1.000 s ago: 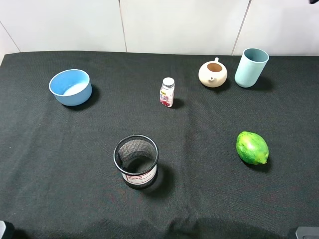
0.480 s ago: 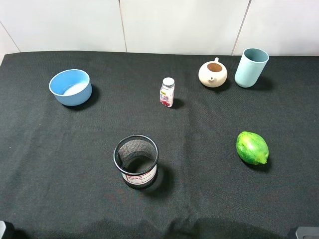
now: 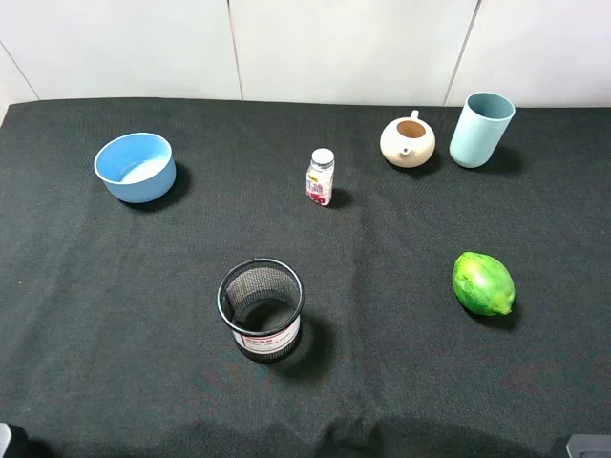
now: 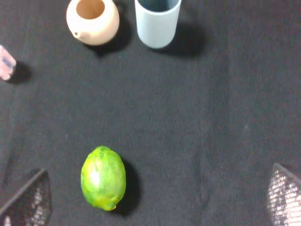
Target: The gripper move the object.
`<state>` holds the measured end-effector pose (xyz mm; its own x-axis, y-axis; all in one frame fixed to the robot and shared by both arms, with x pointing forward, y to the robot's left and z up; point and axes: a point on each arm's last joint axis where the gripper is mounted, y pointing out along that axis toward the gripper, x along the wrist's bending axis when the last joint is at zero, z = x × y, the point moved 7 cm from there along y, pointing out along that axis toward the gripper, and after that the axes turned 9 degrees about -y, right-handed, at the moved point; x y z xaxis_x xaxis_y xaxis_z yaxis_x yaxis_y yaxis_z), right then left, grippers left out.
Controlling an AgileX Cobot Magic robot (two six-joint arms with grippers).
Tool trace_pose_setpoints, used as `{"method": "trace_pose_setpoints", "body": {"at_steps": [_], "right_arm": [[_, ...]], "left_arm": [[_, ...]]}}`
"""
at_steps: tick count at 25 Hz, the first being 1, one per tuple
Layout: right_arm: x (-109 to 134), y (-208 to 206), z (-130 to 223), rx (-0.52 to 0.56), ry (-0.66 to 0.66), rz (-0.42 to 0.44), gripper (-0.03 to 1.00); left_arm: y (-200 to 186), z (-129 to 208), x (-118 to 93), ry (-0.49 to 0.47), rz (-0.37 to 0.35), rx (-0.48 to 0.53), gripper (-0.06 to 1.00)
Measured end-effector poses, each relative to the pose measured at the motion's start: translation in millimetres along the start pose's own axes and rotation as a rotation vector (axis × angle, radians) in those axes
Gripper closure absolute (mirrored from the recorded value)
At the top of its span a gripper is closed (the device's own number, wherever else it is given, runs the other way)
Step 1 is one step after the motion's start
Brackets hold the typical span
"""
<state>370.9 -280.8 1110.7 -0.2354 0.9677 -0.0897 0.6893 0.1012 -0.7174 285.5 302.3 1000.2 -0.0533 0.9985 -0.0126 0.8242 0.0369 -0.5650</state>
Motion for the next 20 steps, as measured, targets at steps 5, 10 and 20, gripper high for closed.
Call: {"method": "trace_pose_setpoints", "body": {"at_steps": [5,10,20], "right_arm": [[6.4,-16.0,26.9,-0.076,-0.008,0.01,0.27],[12.3,-18.2,58.8,-0.12,-0.01,0.019,0.27],[17.9,-18.0,106.2,-0.225,-0.02,0.057,0.27]], "left_arm": [[0.0,0.0,0.0,0.0,0.0,0.0,-0.05],[0.0,0.0,0.0,0.0,0.0,0.0,-0.05],[0.0,0.0,0.0,0.0,0.0,0.0,-0.05]]}}
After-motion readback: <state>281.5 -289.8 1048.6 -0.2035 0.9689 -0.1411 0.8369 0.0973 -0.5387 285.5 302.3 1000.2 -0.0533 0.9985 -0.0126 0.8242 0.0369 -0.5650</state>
